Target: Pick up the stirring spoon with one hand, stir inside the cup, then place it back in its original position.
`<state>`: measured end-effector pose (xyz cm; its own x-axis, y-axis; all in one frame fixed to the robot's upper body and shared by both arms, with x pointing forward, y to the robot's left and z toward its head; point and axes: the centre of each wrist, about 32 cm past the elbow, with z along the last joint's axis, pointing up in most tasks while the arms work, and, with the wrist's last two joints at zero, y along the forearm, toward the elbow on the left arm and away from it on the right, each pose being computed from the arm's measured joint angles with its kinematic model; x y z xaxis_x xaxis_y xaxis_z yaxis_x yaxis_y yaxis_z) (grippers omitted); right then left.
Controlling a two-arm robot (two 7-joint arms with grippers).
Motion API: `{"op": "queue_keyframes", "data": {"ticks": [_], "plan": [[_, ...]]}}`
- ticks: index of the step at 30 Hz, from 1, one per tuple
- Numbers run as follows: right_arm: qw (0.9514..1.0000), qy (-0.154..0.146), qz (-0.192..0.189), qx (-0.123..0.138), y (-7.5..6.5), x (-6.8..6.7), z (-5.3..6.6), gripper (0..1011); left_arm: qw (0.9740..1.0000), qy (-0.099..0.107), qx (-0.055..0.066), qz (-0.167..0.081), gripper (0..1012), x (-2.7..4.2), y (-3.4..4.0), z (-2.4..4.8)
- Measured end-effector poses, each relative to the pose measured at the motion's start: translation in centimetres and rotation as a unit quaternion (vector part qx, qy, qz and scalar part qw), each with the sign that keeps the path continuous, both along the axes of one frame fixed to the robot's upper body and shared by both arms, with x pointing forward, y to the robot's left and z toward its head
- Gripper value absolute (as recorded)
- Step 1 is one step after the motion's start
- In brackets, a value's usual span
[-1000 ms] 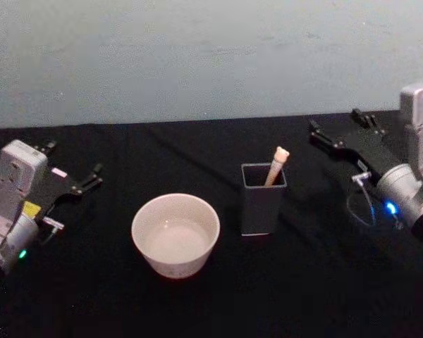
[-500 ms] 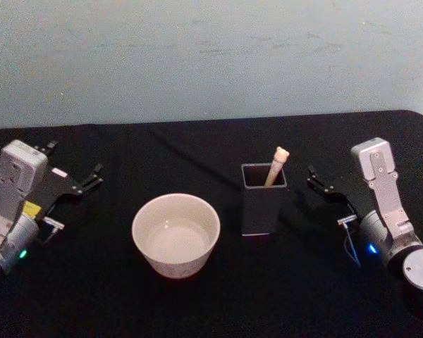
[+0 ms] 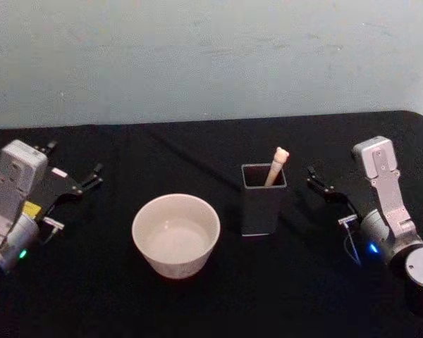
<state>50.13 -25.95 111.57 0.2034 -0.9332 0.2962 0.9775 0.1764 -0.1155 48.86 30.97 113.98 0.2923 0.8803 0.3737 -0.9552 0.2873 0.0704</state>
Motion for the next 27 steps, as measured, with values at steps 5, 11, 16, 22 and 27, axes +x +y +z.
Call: {"op": "queue_keyframes", "data": {"ticks": [5, 11, 16, 22, 27], "plan": [[1.0, 0.0, 0.0, 0.0, 0.0, 0.01, 0.02, 1000, 1.0, 0.0, 0.0, 0.0, 1001, 0.0, 0.0, 0.0], [1.0, -0.001, 0.0, 0.0, 0.01, 0.01, 0.04, 1000, 1.0, 0.0, 0.0, 0.0, 1001, 0.0, 0.0, 0.0], [1.0, -0.001, 0.0, 0.0, 0.02, 0.02, 0.06, 1002, 1.0, 0.0, 0.0, 0.0, 1001, 0.0, 0.0, 0.0], [1.0, -0.001, 0.0, 0.0, 0.01, 0.02, 0.07, 1000, 1.0, 0.0, 0.0, 0.0, 1001, 0.0, 0.0, 0.0], [1.0, -0.001, 0.0, 0.0, 0.01, 0.02, 0.07, 1000, 1.0, 0.0, 0.0, 0.0, 1001, 0.0, 0.0, 0.0]]}}
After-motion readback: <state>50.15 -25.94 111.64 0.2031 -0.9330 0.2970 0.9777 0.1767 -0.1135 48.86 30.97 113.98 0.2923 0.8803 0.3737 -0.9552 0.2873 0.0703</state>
